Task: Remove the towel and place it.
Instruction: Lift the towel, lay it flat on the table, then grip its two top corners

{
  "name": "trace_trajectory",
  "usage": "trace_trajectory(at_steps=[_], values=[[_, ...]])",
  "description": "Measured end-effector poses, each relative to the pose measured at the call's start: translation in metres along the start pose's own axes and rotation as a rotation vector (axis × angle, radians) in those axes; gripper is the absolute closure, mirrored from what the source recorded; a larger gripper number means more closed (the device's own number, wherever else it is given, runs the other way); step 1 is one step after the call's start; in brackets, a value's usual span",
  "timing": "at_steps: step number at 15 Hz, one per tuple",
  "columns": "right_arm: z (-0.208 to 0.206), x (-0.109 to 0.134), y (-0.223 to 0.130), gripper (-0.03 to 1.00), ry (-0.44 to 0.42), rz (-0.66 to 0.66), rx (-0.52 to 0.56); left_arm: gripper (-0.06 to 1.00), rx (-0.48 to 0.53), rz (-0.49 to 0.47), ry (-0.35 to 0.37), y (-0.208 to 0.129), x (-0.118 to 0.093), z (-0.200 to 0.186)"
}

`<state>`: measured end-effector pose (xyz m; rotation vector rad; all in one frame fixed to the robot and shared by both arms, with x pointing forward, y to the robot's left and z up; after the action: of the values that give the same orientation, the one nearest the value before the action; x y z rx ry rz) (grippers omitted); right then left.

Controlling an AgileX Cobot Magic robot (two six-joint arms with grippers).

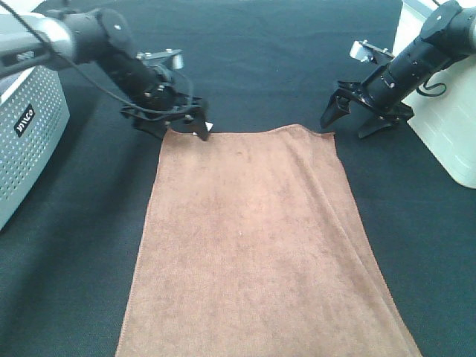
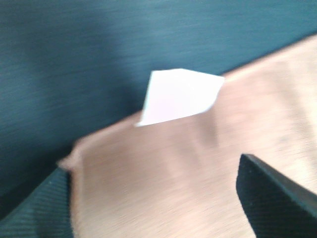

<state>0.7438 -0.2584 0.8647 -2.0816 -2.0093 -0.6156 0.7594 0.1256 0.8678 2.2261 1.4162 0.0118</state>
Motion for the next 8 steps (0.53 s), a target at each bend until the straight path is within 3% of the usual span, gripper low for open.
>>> trace_trajectory(at_steps=[2,8], values=[[0.007,0.014,-0.002,0.17,-0.009,-0.037,0.003,0.14,0.000,0.023,-0.012,0.001,-0.014,0.006],[0.020,0.028,-0.005,0.19,-0.022,-0.081,0.019,0.15,-0.001,0.022,-0.015,0.001,-0.015,0.008]])
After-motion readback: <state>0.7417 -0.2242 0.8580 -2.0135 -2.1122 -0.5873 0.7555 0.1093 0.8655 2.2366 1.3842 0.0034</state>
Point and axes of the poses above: a point on each arm's last joint axis where the gripper is mounted, z pointing out along that axis toward the gripper, x along the wrist's bending axis when the last joint is at zero, y = z × x, the point moved 1 cm from there along z, pointing out along that axis toward the gripper, and after that the axes turned 9 degrees about z, right-handed, at the moved point
